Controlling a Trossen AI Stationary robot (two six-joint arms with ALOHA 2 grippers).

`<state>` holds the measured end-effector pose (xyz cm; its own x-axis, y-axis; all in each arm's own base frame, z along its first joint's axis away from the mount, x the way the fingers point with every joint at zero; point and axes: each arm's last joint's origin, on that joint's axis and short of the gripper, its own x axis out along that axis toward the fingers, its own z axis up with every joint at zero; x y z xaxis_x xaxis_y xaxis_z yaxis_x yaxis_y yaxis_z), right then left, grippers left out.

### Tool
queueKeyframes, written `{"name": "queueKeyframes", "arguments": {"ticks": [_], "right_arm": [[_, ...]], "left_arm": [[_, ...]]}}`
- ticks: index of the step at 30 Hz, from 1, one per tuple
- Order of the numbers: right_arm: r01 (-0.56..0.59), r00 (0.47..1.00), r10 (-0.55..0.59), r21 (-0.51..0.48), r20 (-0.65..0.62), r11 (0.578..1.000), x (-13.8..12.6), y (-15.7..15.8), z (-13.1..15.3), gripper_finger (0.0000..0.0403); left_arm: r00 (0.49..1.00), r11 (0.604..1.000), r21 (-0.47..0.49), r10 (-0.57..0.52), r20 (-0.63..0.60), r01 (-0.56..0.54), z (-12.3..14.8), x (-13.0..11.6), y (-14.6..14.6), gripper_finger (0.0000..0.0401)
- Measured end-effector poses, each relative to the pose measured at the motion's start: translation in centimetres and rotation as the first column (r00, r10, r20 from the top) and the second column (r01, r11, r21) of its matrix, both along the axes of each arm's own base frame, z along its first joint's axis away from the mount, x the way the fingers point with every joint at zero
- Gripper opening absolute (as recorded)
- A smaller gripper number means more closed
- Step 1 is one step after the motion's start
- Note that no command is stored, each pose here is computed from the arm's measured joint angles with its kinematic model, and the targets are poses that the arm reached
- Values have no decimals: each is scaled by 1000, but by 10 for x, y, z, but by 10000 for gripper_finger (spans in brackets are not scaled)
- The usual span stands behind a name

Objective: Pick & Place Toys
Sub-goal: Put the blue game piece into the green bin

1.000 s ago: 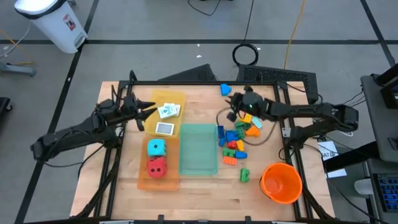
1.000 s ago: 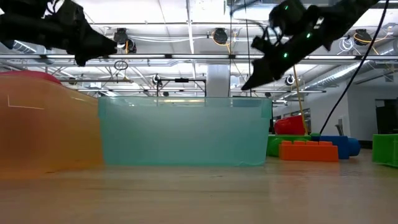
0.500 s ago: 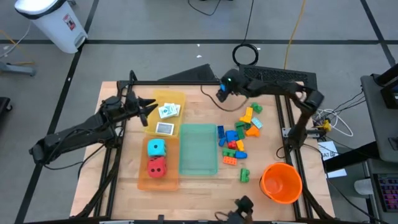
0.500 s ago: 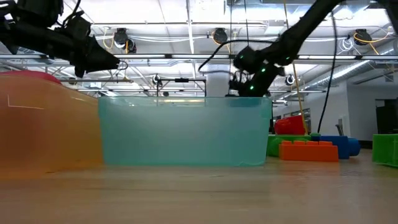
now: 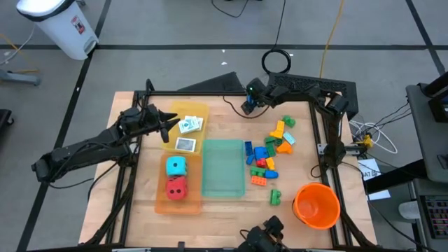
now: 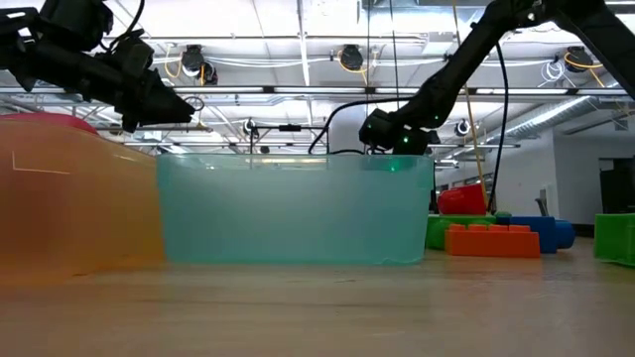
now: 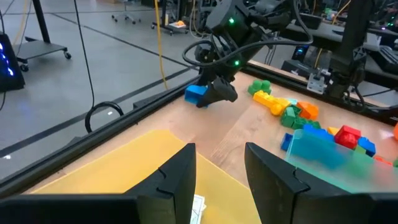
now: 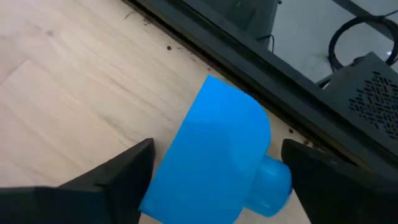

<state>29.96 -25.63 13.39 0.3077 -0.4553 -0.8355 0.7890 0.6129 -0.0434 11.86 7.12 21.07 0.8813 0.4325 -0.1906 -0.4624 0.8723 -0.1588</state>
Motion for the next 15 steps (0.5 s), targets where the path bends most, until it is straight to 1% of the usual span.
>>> {"name": "queueKeyframes", "arguments": {"ticks": [4,7,9,12,14,15], "right_arm": [[-40,999,40,-13,-21,999,0,2,2,266],[-59,998,58,-27,-31,998,0,2,3,236],[-67,998,66,-33,-23,997,1,2,6,222],[-104,995,104,-10,-3,994,0,5,11,213],[-135,991,135,-2,17,991,1,12,20,204],[-156,987,157,-11,47,988,3,15,28,197]], "left_arm": [[1000,1000,1,0,1,0,0,0,0,141],[1000,1000,0,1,2,-1,0,0,0,141],[1000,1000,0,1,2,-1,0,0,0,141],[1000,1000,4,0,7,-1,1,0,0,141],[1000,1000,4,1,7,-1,1,0,0,141],[1000,1000,4,0,7,-1,1,0,0,141]]}}
